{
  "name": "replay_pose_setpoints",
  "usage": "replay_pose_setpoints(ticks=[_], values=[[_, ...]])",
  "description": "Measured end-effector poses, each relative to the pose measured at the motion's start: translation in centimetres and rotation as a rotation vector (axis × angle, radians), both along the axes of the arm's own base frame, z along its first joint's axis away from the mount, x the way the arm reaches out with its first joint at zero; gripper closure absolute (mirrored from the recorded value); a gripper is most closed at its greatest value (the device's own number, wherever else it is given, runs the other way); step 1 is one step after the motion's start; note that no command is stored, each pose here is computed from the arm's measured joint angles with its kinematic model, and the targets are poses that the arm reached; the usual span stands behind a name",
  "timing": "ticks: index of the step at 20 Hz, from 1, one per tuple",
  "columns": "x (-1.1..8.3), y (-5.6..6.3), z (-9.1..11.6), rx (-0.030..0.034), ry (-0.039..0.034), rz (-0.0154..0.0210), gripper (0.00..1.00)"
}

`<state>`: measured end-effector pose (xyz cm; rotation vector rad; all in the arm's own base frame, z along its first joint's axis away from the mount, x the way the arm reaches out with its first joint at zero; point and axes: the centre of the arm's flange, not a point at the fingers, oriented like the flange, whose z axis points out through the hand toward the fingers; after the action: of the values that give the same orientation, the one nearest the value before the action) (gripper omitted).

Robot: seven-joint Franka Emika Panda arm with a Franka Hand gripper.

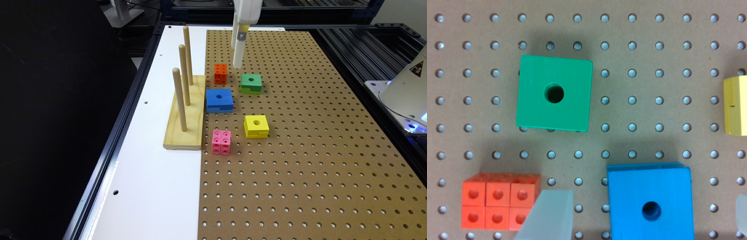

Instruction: Pick up blue block.

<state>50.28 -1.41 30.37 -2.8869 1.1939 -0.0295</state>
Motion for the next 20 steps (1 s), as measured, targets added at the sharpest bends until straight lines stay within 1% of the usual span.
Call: replay_pose_setpoints(ticks=[3,6,8,11,12,14,15,17,19,20], values=[[0.03,0.0,0.0,0.0001,-0.0001,-0.0004,0.00],[0.03,0.0,-0.7,0.0010,0.0084,-0.0005,0.00],[0.04,0.1,-1.1,0.0016,0.0138,0.0012,0.00],[0.02,0.1,-1.2,0.0019,0.0160,0.0026,0.00],[-0.07,0.1,-1.5,0.0021,0.0195,0.0027,0.00],[-0.06,0.2,-2.4,0.0032,0.0243,0.0026,0.00],[0.01,0.2,-3.0,0.0039,0.0247,0.0025,0.00],[0.14,0.2,-4.1,0.0051,0.0230,0.0021,0.00],[0.22,0.2,-4.7,0.0057,0.0222,0.0019,0.00],[0.25,0.2,-4.7,0.0057,0.0204,0.0018,0.00]])
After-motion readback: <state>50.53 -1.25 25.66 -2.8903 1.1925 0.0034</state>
